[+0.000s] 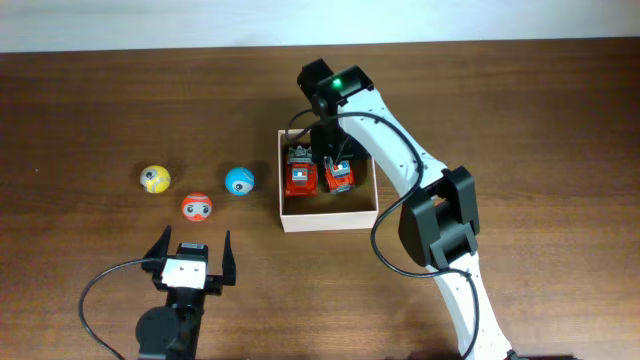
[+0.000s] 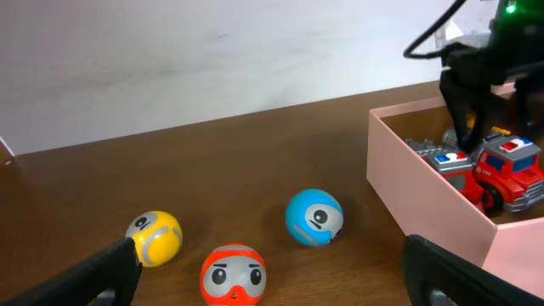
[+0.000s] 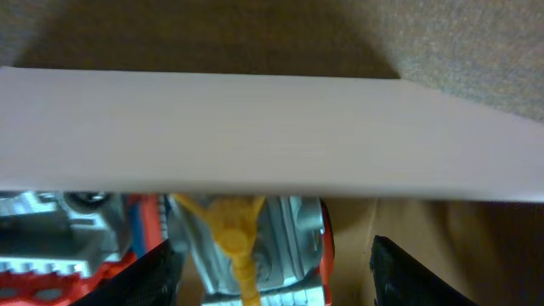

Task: Pack container
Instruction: 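Open the right gripper beside the first truck and release, then raise the right gripper out of the box to the right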

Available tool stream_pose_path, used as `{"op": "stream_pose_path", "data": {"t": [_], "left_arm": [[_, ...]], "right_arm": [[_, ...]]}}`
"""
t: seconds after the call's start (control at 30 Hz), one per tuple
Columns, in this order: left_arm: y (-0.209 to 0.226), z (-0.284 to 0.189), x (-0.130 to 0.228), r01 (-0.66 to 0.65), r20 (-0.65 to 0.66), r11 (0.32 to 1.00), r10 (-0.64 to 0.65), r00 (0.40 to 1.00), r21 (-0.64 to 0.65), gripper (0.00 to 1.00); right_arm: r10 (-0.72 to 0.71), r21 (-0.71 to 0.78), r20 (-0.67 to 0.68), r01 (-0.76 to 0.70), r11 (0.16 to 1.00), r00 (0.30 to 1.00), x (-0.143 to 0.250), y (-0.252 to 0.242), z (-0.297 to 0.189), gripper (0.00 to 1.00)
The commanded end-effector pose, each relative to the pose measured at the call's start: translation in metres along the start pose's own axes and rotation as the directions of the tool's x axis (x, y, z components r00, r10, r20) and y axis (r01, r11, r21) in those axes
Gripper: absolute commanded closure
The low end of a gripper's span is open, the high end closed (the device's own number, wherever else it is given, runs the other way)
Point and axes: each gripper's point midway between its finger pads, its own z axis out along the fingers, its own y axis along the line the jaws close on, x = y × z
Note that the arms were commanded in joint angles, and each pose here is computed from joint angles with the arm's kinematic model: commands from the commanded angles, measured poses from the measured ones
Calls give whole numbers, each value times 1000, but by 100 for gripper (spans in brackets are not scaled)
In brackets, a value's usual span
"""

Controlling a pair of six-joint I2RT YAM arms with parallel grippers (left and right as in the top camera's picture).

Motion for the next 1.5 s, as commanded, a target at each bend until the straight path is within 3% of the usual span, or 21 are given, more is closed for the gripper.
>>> {"op": "stream_pose_path", "data": {"t": [0.0, 0.4, 0.87, 1.3, 1.47], "left_arm": [[-1, 0, 0, -12, 5, 1000, 12, 1000, 5, 1], [-1, 0, 0, -12, 5, 1000, 12, 1000, 5, 1], [-1, 0, 0, -12, 5, 1000, 12, 1000, 5, 1], [-1, 0, 0, -12, 5, 1000, 12, 1000, 5, 1], [-1, 0, 0, -12, 5, 1000, 12, 1000, 5, 1]], "right_arm": [[-12, 0, 73, 12, 1000, 997, -14, -1, -18, 34], [-144, 103, 135, 131, 986, 980, -29, -14, -20, 34], [-155, 110, 147, 139, 984, 977, -31, -15, -25, 34], [-137, 31, 244, 133, 991, 960, -29, -13, -114, 33], [-70, 48, 293, 59, 997, 954, -35, -46, -147, 26]]}}
